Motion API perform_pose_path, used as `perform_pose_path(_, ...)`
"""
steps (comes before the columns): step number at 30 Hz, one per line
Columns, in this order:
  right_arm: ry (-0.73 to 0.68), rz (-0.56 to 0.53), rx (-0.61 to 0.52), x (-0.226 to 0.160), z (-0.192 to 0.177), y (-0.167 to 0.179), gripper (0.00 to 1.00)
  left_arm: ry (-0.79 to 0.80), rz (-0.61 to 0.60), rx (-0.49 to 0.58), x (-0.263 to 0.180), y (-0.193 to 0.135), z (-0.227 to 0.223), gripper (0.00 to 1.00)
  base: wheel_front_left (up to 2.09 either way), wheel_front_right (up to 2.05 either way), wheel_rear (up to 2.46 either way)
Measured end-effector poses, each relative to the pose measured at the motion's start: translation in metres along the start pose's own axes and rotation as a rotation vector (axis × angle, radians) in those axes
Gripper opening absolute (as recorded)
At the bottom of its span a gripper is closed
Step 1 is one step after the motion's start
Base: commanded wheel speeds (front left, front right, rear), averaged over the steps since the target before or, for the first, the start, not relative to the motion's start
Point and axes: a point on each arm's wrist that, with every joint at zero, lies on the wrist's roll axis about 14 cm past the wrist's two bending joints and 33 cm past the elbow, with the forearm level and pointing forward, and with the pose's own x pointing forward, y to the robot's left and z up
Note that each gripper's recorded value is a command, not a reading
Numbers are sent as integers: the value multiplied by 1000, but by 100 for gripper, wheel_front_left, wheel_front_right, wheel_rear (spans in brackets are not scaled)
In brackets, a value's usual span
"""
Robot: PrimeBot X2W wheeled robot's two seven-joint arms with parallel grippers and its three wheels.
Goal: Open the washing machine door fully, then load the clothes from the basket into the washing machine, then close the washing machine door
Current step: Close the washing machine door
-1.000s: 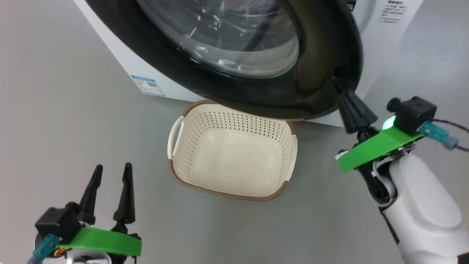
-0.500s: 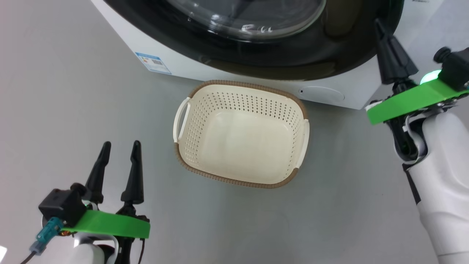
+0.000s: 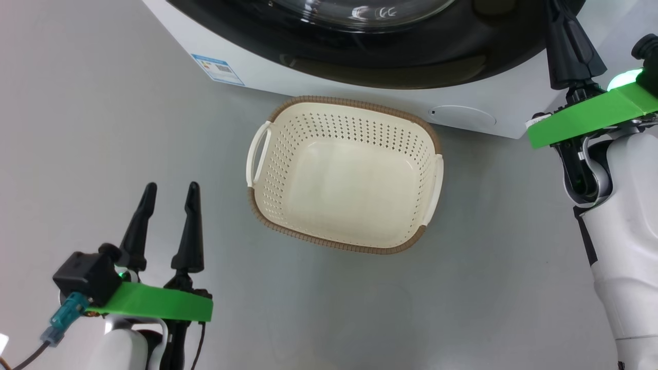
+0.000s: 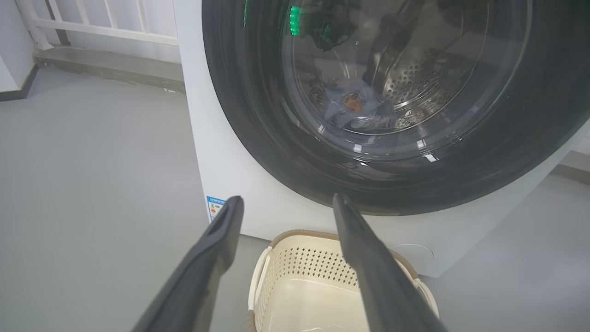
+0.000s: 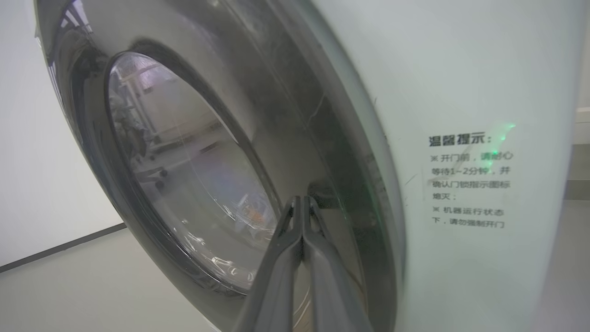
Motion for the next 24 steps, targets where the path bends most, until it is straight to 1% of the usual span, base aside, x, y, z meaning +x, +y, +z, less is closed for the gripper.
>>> perform_pose_path(9,4,25,-25,-5,8,9,0,-5,-9,-5,-1,-2,2,100,0,0,0)
perform_pose_path(10,6,27,-29,-7,9,10,4,-5,-10,-6,-1,-3,2,100,0,0,0)
perform_pose_path(12,21,31,-36,-13,7,12,36,-3,-11,-7,-1,-2,2,100,0,0,0)
perform_pose_path(13,33,33,-39,-18,4,13,71,-1,-12,-6,-2,-2,2,100,0,0,0)
perform_pose_path(14,47,34,-42,-23,1,14,99,0,-13,-4,-2,-2,2,100,0,0,0)
perform_pose_path(20,117,22,-58,-56,-11,14,100,8,-18,7,-6,2,2,100,0,0,0)
perform_pose_path(24,148,-9,-63,-79,-14,9,100,10,-26,5,-9,2,3,100,0,0,0)
